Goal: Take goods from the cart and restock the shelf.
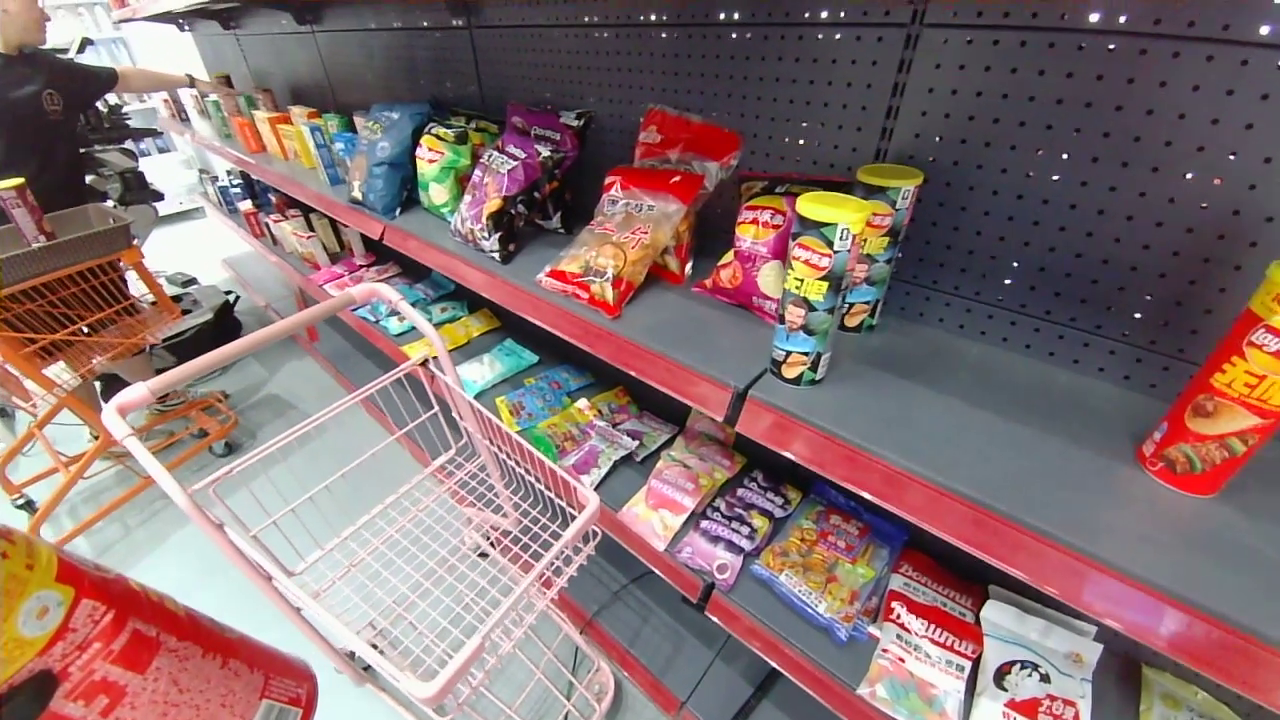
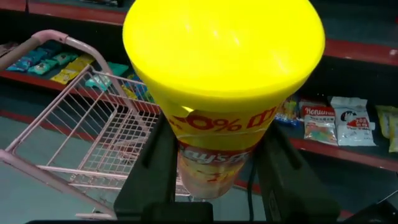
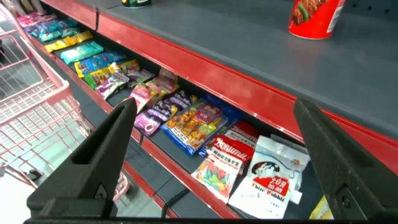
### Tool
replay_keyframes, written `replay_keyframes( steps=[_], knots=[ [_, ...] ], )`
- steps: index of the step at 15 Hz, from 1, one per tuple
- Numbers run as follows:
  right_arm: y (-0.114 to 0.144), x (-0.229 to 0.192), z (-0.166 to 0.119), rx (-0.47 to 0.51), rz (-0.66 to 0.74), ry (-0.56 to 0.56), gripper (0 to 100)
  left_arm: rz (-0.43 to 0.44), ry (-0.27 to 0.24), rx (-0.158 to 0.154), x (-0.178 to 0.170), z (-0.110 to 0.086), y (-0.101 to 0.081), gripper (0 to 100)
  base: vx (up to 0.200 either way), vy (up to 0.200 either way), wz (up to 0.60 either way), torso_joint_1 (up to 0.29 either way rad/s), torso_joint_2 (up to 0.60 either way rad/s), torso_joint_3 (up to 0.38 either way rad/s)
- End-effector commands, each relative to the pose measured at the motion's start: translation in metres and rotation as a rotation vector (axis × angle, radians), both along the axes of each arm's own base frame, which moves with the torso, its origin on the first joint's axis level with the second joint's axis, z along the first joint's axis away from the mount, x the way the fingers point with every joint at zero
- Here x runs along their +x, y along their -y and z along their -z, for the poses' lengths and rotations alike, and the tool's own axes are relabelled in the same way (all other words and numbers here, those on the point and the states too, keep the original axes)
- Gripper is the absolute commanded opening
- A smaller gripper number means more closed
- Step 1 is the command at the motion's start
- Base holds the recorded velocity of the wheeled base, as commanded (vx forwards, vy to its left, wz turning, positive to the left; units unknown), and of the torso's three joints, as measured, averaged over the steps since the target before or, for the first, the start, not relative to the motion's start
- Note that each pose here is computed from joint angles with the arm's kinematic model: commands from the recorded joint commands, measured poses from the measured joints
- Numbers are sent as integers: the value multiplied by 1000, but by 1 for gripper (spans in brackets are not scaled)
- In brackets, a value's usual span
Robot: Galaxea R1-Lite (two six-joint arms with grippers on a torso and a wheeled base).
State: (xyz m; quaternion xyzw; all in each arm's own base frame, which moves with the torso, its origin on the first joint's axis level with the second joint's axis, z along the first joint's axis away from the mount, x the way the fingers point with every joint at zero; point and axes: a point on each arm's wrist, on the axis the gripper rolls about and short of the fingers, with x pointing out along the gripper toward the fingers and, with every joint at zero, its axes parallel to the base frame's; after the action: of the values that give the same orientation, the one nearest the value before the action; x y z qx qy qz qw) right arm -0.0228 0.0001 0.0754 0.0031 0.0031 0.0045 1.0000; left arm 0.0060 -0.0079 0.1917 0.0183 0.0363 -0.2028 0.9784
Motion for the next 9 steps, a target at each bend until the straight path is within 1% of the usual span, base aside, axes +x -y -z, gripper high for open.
replay_keyframes(
  steps=[1,3,7,8,9],
  knots=[
    [0,0,0,2,0,0,100,3,3,16,1,0,0,0,0,0,-600,17,-27,-17],
    [0,0,0,2,0,0,100,3,-1,25,2,0,0,0,0,0,-600,12,-5,-5],
    [0,0,0,3,0,0,100,0,8,24,1,0,0,0,0,0,-600,8,6,-1],
    [0,0,0,3,0,0,100,-36,-2,28,2,1,-1,0,0,0,-600,2,-2,-7],
    [0,0,0,3,0,0,100,-51,-4,31,3,2,-1,0,0,0,-600,2,2,-2]
  ],
)
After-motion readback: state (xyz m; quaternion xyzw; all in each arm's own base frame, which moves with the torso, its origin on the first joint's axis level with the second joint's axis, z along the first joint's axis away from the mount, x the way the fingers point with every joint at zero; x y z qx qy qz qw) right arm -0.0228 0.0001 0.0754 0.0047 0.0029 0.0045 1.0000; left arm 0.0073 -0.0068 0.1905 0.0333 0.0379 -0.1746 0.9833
